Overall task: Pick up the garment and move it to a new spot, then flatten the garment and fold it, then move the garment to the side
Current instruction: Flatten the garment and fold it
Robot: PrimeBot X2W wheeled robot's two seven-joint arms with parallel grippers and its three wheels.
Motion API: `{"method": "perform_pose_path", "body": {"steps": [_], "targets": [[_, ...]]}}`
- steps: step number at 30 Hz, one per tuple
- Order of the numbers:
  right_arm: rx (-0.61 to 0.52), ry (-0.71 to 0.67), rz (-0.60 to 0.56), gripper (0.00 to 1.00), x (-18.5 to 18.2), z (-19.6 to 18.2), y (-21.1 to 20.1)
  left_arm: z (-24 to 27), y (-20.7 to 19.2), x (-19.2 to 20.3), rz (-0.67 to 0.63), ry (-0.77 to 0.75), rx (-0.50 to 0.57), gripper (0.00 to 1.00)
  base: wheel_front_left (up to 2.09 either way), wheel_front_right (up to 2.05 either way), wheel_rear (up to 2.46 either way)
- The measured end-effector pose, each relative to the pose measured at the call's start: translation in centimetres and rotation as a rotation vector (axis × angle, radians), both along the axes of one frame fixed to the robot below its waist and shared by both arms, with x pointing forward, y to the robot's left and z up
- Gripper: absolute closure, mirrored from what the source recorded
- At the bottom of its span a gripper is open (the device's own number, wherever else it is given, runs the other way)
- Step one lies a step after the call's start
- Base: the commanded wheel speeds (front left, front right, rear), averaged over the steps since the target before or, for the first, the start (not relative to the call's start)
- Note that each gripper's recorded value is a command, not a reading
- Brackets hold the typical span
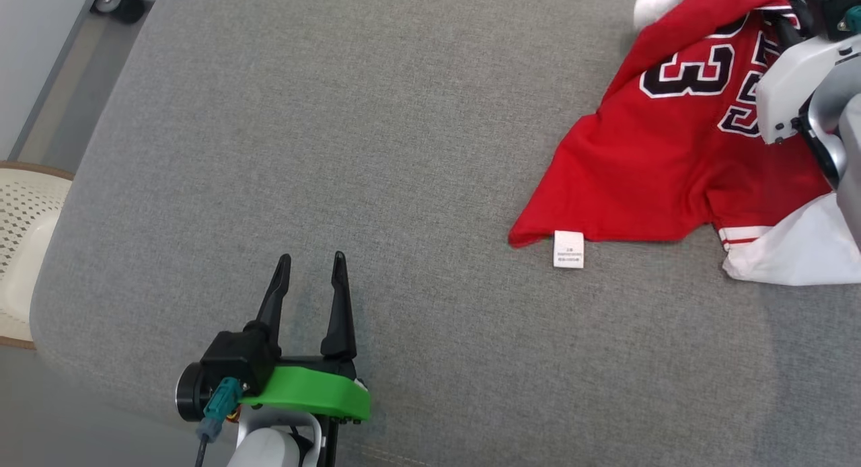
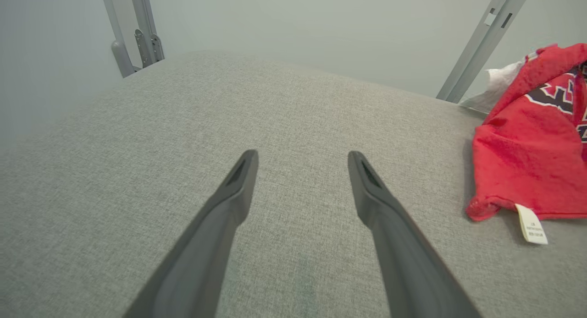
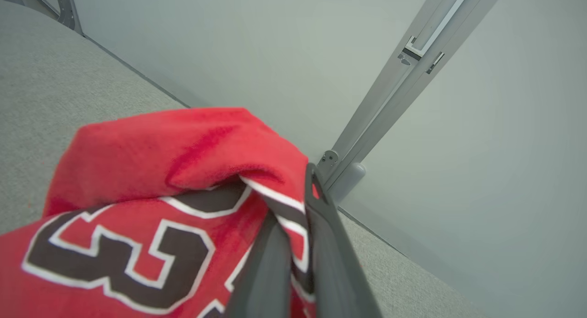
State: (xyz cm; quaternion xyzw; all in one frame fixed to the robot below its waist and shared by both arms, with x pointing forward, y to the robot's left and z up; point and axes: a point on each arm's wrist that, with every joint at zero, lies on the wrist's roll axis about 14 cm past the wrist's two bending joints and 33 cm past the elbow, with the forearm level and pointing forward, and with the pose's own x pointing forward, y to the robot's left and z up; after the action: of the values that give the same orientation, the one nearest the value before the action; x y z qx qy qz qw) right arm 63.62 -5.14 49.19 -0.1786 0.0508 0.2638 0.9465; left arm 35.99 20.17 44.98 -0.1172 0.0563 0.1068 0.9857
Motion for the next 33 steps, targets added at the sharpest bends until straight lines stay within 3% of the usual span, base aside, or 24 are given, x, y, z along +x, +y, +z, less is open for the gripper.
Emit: {"method": "perform_pose_path", "body": {"steps": [4,6,8,16,33], "targets": [[-0.023,0.056,0.02,1.0,-0.5,-2.6,1.6,-0.4,0.1,0.0,0.004,0.016,0.002,0.0,0.0,0.0,0.0],[-0.023,0.068,0.017,0.57,-0.4,-3.0,1.8,-0.5,0.1,0.1,0.003,0.019,0.003,0.0,0.0,0.0,0.0],[-0.025,0.07,0.018,0.0,-0.2,-3.3,2.1,-0.5,0.2,0.3,0.002,0.017,0.006,0.0,0.0,0.0,0.0],[-0.002,0.037,0.013,0.0,-0.9,-2.8,1.0,-0.5,0.3,0.9,0.001,0.014,0.017,0.0,0.0,0.0,0.0],[0.023,0.181,-0.091,0.0,-11.0,-6.8,-8.7,0.2,-5.2,3.2,-0.193,-0.039,0.009,0.0,0.0,0.0,0.0]]}}
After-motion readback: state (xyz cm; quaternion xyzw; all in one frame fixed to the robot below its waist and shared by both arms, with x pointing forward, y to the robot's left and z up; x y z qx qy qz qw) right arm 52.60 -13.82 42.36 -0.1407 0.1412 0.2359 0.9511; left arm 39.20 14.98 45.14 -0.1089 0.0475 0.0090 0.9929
